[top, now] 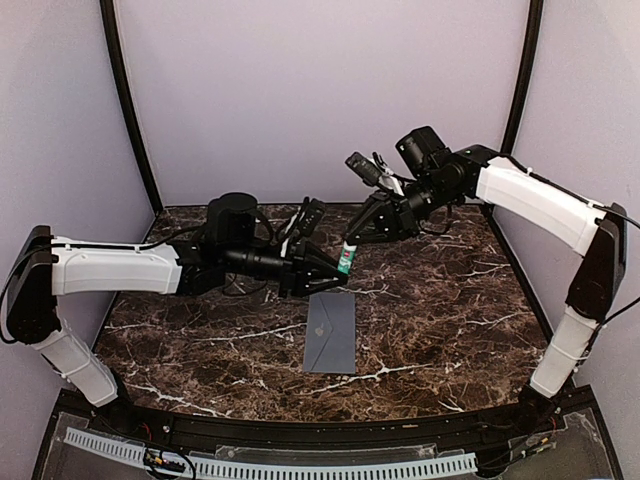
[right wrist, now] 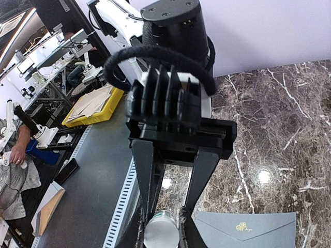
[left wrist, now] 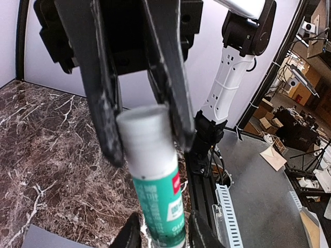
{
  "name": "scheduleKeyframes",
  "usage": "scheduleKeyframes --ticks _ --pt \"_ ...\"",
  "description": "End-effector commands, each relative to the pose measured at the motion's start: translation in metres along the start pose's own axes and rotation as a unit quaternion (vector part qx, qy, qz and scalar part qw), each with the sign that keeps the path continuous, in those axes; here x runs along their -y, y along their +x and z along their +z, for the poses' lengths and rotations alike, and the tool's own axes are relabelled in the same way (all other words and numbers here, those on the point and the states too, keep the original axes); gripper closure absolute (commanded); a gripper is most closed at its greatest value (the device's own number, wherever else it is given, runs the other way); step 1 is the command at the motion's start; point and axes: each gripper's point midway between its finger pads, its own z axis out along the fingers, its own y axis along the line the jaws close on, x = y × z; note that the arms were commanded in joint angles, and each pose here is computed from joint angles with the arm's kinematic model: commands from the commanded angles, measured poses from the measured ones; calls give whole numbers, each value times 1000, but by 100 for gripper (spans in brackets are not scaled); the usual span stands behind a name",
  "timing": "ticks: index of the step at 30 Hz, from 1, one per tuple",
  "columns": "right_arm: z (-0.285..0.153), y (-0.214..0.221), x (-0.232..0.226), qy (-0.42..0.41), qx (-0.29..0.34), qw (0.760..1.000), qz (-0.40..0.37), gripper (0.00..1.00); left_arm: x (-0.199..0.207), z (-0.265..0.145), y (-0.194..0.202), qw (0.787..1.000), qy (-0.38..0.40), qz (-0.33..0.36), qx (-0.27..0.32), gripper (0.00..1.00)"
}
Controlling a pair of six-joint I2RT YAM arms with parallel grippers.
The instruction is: Place the letter into the envelope and seal it
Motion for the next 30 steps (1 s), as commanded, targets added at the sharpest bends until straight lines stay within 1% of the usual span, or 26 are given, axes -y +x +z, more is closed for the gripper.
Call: scheduleKeyframes --ticks 1,3,6,9,10,11,12,13,15,16,18,23,24,26,28,29,30 --pt "9 7 15 24 -9 999 19 100 4 -9 -31 999 -7 9 48 70" --pt "11 12 22 48 -19 998 23 100 2 -7 -33 999 -9 2 50 74" --pt "12 18 31 71 -26 997 35 100 -3 -5 -33 999 -14 -8 51 86" --pt "10 16 30 80 -22 996 36 100 -7 -4 -32 998 -21 -16 51 89" --pt "9 15 28 81 -21 996 34 100 -9 -3 -31 998 -23 -22 50 88" --pt "8 13 28 85 -20 996 32 100 -10 -2 -30 998 -26 -27 48 82" --pt "8 12 27 85 -19 996 31 100 -13 1 -29 998 -27 -34 42 78" --pt "8 12 26 84 -19 996 31 100 -14 2 -27 998 -27 -37 39 72" --pt "8 13 25 83 -18 996 30 100 -16 4 -28 998 -24 -44 41 64" --pt "8 13 25 82 -17 996 28 100 -17 5 -28 998 -23 -47 44 63" --pt "8 14 24 81 -16 996 28 100 -18 7 -29 997 -21 -49 46 63" --pt "9 14 22 77 -12 996 30 100 -20 8 -28 998 -22 -46 44 71" --pt "8 14 22 77 -11 997 30 100 -20 9 -27 998 -24 -48 41 71" --pt "8 12 21 76 -9 997 30 100 -25 11 -25 997 -31 -53 38 67" --pt "7 12 20 77 -8 997 28 100 -29 13 -26 997 -32 -57 44 67" --pt "7 12 20 79 -9 996 28 100 -31 15 -24 996 -33 -63 44 70" --pt "7 12 20 81 -8 996 26 100 -33 16 -25 996 -33 -64 46 76"
